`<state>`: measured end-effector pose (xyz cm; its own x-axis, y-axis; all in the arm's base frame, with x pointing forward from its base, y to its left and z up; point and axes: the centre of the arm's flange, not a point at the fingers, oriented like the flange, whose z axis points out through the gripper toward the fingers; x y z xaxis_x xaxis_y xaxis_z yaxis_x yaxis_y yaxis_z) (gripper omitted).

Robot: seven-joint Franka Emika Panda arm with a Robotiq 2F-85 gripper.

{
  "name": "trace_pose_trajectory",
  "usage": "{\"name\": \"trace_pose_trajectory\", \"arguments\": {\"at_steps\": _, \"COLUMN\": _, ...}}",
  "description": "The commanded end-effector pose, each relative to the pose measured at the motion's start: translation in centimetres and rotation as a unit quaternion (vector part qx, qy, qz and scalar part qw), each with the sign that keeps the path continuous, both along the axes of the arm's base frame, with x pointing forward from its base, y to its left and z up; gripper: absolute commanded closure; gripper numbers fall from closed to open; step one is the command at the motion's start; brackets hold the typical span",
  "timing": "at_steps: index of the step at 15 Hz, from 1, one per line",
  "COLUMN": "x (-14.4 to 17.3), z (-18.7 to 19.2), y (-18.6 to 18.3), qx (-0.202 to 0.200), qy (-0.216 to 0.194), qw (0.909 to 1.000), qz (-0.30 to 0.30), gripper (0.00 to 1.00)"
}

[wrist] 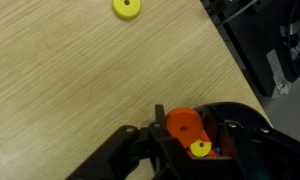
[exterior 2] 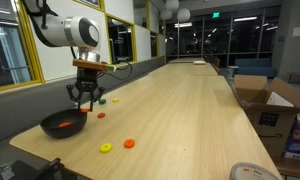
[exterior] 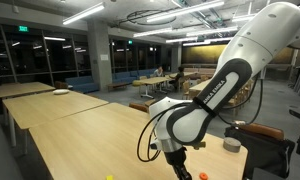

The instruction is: Put the objects on the right of the table in the black bowl

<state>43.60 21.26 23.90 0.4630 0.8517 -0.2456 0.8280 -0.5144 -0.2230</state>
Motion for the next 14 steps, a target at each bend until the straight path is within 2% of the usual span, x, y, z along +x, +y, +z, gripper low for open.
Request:
{"name": "trace_pose_trajectory", "arguments": {"at_steps": 1, "x": -1.0, "z": 1.9, "y": 1.4, "qx": -0.011, "qy": -0.016, "qw": 0.9972, "qz": 0.072, "gripper": 0.74}}
{"name": "trace_pose_trajectory", "arguments": {"at_steps": 4, "x": -1.6, "z": 2.4, "y": 2.9, "qx": -0.003, "qy": -0.024, "qw": 0.9932, "qz": 0.114, "gripper": 0.74}}
{"name": "trace_pose_trajectory", "arguments": {"at_steps": 8, "x": -2.2, "z": 3.2, "y": 3.8, "qx": 0.035, "qy": -0.028, "qw": 0.9878, "qz": 0.149, "gripper": 0.74}}
{"name": "trace_pose_trajectory", "arguments": {"at_steps": 14, "x": -2.5, "z": 4.1, "y": 4.7, "qx": 0.12, "qy": -0.062, "qw": 0.9808, "qz": 0.14, "gripper": 0.74}}
